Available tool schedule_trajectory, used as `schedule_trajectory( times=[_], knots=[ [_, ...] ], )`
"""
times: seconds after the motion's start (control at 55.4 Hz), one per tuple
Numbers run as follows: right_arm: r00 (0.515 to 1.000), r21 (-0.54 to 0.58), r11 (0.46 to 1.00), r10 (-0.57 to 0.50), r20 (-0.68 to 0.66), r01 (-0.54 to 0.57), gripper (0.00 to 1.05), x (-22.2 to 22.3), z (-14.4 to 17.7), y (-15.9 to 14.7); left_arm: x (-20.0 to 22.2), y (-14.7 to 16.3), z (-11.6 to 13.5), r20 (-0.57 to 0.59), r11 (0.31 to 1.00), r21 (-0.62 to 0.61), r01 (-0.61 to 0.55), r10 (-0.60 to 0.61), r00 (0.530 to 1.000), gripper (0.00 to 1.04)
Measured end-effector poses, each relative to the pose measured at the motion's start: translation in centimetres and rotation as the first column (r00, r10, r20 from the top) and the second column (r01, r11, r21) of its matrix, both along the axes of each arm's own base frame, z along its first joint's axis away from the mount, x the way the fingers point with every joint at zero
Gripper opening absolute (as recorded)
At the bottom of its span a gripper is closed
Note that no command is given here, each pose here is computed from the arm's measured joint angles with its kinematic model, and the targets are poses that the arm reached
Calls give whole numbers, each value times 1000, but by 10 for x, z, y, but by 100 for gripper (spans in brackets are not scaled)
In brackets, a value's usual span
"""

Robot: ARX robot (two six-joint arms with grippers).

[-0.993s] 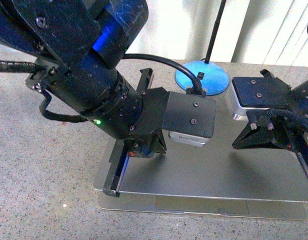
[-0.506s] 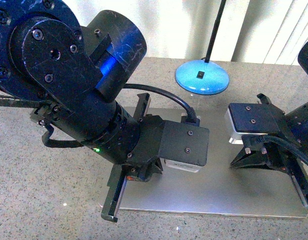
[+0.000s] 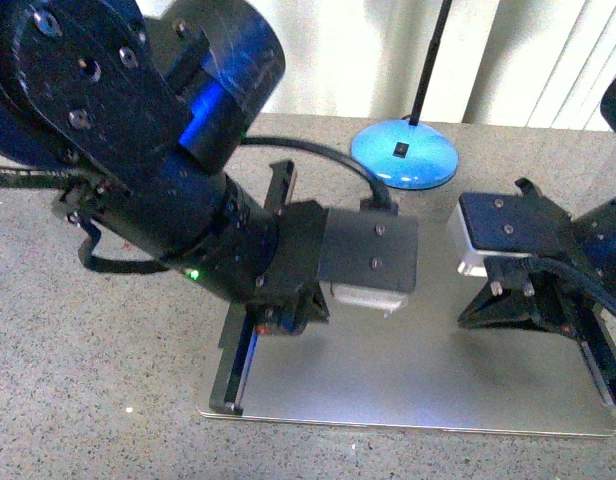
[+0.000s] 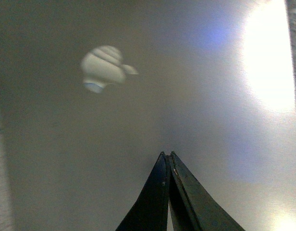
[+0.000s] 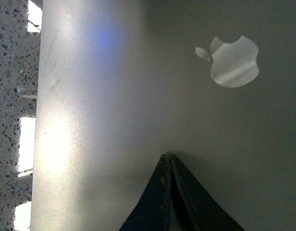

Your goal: Close laptop

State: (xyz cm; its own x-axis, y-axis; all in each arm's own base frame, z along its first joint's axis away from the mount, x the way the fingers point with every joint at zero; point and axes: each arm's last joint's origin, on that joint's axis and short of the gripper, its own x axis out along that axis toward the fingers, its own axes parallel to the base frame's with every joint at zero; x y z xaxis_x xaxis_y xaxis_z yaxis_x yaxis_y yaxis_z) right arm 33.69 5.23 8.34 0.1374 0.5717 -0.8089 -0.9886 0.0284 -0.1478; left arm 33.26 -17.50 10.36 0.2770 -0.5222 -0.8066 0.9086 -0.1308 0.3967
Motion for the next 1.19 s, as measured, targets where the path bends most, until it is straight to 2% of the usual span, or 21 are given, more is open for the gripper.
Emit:
schedule_trajectory(
  times=[0.217,0.307,0.433,0.578,0.632,0.741,0.921,0.939,0.957,0.975,0.993,1.011,1.03,1.048,1.084,1.12,1.156,1.192],
  knots=[
    [983,152,987,-70,169,44,3,13,41,1,15,10,45,161,982,-157,-103,128,979,4],
    [937,265,962,-156,312,72,3,14,78,-1,15,26,74,235,952,-264,-158,222,946,4],
    [883,365,925,-253,396,101,3,6,107,-6,9,53,102,253,886,-396,-239,356,900,4],
    [794,508,845,-419,439,165,3,-14,137,-15,-9,94,123,246,785,-521,-336,515,821,4],
    [752,570,794,-504,424,210,3,-25,146,-21,-21,113,127,228,742,-550,-382,574,786,4],
    [644,702,638,-688,334,317,3,-50,163,-38,-53,156,132,155,633,-612,-473,683,714,4],
    [548,780,470,-813,198,414,3,-69,174,-55,-91,195,144,130,548,-652,-523,761,635,4],
    [544,782,465,-816,196,415,3,-70,175,-56,-94,196,144,115,497,-677,-543,800,590,4],
    [537,786,452,-823,185,421,3,-71,176,-58,-98,201,145,113,434,-707,-558,849,517,4],
    [531,789,439,-830,173,429,3,-73,177,-59,-102,203,146,108,383,-739,-555,879,464,4],
    [516,791,424,-841,164,440,3,-74,178,-59,-105,205,146,84,334,-759,-559,901,425,4],
    [449,798,365,-883,134,480,3,-78,178,-57,-112,207,144,48,248,-799,-548,934,354,4],
    [384,803,306,-917,106,510,3,-81,177,-55,-114,208,144,28,215,-812,-543,943,332,4],
    [355,807,274,-931,86,523,3,-83,177,-55,-118,208,143,-15,155,-832,-533,954,301,4],
    [271,811,193,-962,44,553,3,-92,173,-53,-124,208,140,-79,83,-851,-519,956,281,4],
    [201,811,133,-979,19,570,3,-100,169,-53,-130,207,135,-150,5,-859,-512,954,261,4],
    [158,812,88,-987,-5,577,3,-110,163,-53,-135,205,131,-195,-37,-859,-511,946,259,4],
    [147,815,74,-989,-14,574,3,-116,160,-53,-139,202,124,-229,-62,-853,-518,936,266,4]
  ],
)
